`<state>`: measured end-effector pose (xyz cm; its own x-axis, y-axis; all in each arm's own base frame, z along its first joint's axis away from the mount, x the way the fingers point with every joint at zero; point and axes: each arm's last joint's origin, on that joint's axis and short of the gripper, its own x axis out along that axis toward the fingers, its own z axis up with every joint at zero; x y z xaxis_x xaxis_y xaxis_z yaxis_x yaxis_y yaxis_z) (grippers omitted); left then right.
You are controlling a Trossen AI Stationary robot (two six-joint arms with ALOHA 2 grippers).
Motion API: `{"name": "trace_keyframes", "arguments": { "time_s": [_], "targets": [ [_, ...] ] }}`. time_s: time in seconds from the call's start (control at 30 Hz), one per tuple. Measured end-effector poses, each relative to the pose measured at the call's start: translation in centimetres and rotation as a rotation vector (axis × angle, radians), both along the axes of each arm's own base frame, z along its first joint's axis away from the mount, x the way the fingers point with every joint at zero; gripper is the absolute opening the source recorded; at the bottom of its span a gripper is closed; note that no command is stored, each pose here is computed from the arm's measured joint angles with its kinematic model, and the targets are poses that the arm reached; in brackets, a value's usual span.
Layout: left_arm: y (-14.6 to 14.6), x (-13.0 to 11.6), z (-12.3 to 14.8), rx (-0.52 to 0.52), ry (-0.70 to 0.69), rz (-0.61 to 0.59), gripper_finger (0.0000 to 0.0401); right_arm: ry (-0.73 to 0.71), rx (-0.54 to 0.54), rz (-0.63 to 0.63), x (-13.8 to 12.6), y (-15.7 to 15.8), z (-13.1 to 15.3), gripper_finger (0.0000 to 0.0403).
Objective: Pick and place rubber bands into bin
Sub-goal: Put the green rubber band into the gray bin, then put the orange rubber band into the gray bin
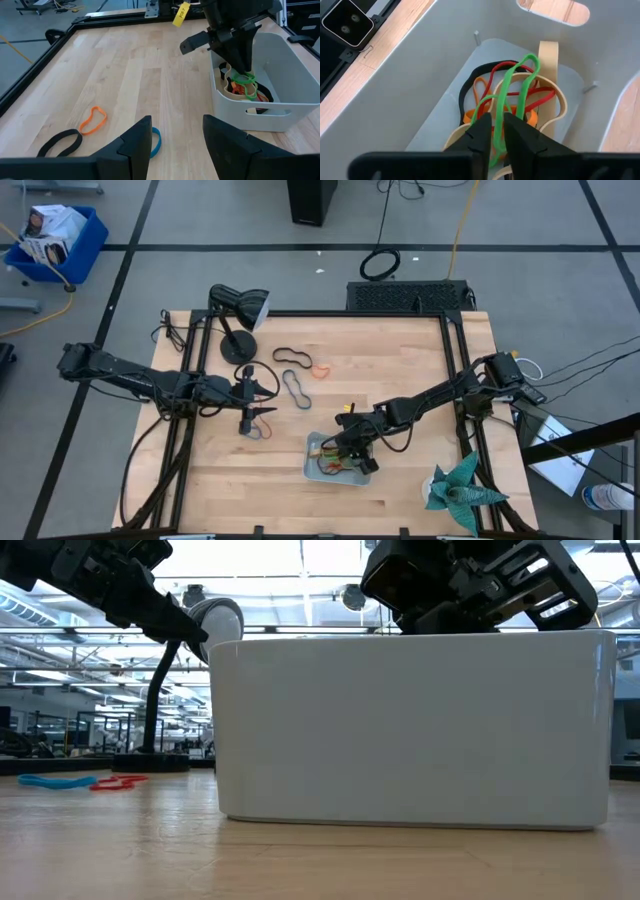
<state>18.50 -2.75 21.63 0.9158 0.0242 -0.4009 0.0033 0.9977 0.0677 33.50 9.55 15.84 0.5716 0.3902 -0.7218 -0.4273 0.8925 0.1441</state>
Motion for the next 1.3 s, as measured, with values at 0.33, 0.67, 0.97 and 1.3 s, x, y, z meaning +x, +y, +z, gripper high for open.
{"name": "trace_keyframes", "arguments": {
  "time_s": [0.33, 0.67, 0.97, 1.3],
  "targets": [
    [0.0, 0.0, 0.0, 0.000, 0.000, 0.000, 0.0184, -0.089, 0.004, 0.016, -0.7, -0.2, 2.9, 0.0133],
    [0.0, 0.0, 0.0, 0.000, 0.000, 0.000, 0.0184, -0.428, -0.312, -0.143, -3.0, -2.0, 10.2, 0.0140],
    [0.0, 0.0, 0.0, 0.004, 0.001, -0.001, 0.0184, -0.548, -0.388, -0.153, -4.8, -2.6, 13.3, 0.0140],
    [0.0, 0.0, 0.0, 0.008, 0.001, -0.004, 0.0184, -0.533, -0.327, -0.246, -5.2, -3.9, 13.9, 0.0135]
  ]
}}
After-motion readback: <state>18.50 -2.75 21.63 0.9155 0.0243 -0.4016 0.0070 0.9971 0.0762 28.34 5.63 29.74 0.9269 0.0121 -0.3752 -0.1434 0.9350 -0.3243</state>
